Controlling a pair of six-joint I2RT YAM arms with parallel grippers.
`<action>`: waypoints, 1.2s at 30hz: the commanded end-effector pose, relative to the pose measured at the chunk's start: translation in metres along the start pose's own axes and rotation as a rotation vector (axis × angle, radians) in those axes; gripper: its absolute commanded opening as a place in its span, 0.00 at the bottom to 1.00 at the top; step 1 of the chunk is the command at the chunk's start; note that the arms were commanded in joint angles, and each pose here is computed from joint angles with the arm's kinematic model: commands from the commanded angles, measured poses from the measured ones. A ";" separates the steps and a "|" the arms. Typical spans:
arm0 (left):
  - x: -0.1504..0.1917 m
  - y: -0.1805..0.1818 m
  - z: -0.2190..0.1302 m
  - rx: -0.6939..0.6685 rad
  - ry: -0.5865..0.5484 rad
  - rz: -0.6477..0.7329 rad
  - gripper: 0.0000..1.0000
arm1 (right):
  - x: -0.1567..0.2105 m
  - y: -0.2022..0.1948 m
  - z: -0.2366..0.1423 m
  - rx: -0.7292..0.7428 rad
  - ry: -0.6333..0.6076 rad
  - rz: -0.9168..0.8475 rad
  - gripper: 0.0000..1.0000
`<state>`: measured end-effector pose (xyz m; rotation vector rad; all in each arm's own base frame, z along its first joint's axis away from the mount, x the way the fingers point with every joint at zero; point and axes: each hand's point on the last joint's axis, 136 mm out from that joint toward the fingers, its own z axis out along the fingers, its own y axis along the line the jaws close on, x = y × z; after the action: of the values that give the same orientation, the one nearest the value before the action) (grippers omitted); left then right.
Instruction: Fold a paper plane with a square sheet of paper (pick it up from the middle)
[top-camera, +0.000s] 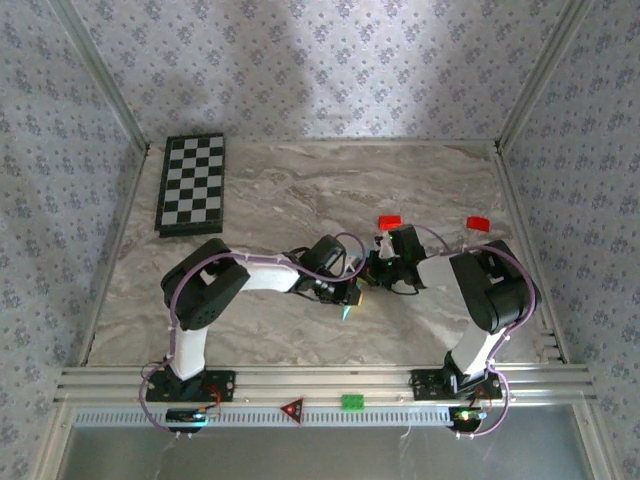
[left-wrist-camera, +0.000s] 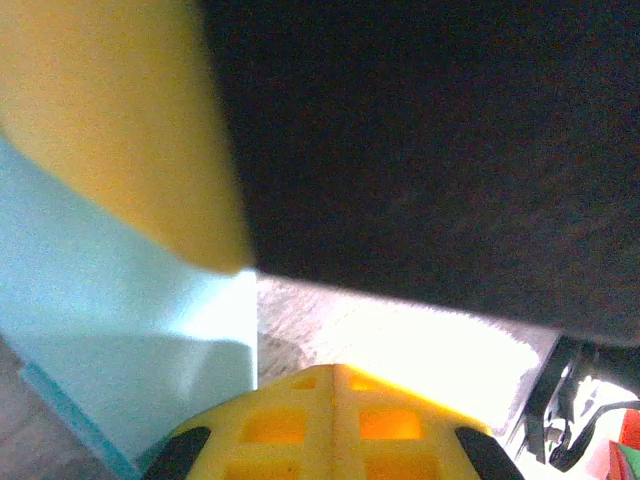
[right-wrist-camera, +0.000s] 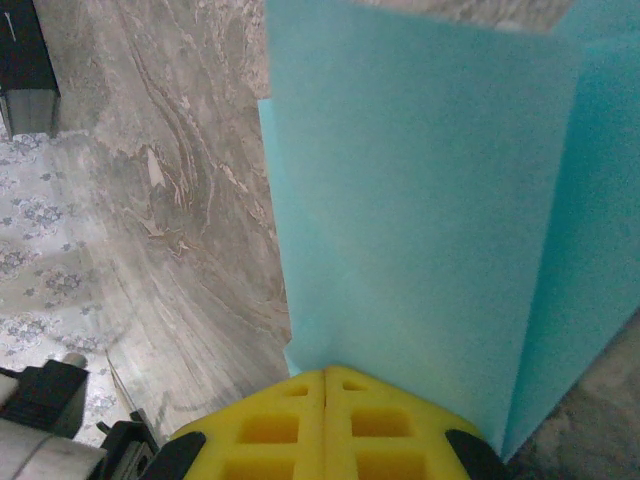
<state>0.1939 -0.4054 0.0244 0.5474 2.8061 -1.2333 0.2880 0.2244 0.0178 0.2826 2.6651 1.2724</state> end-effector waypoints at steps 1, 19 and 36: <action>0.018 0.008 0.000 -0.023 0.038 0.000 0.00 | 0.024 -0.069 0.000 0.247 0.034 0.114 0.02; 0.062 0.030 -0.013 -0.105 0.067 -0.016 0.00 | 0.025 -0.071 -0.001 0.261 0.038 0.111 0.02; 0.071 0.014 -0.047 -0.082 -0.022 0.028 0.00 | 0.024 -0.065 -0.001 0.251 0.036 0.108 0.02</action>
<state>0.1410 -0.3471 0.0223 0.5626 2.8135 -1.1197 0.2878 0.2242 0.0173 0.2915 2.6799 1.2624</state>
